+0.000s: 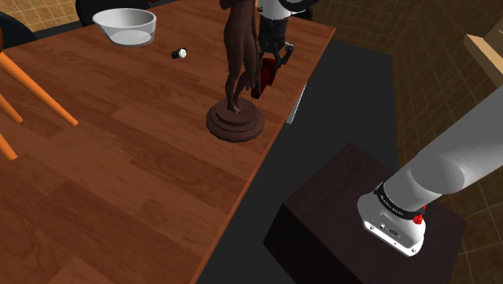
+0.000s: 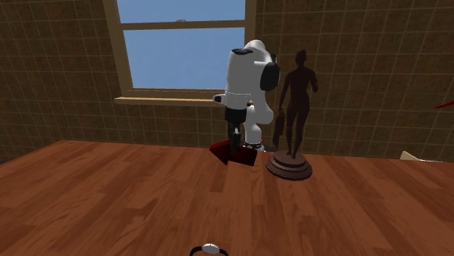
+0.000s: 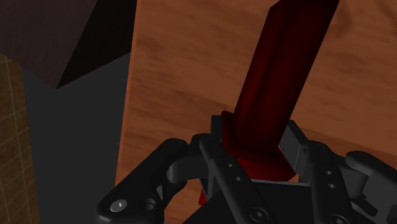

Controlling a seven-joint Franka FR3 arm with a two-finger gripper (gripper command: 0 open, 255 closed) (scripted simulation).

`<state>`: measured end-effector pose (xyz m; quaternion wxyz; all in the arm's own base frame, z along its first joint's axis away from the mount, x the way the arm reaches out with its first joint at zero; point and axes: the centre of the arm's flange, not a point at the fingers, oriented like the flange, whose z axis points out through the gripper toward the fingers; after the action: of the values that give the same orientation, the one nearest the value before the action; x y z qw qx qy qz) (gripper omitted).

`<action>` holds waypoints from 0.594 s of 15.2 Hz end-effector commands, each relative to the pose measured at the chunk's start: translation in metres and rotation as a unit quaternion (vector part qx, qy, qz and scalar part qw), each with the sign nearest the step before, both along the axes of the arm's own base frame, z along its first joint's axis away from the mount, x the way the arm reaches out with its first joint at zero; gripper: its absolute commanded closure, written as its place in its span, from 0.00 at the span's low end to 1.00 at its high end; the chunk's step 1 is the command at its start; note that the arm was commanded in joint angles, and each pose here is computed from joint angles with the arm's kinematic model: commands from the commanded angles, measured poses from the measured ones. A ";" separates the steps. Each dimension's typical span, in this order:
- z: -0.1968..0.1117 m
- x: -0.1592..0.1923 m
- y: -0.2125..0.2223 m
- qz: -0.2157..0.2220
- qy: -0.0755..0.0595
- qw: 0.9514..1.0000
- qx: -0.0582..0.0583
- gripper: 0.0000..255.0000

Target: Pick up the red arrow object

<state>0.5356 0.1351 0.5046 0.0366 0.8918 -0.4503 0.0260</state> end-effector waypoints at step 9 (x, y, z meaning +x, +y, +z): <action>0.041 -0.002 0.000 0.000 0.000 1.000 0.000 1.00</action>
<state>0.5344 0.1339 0.5403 0.0368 0.8918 -0.4503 0.0256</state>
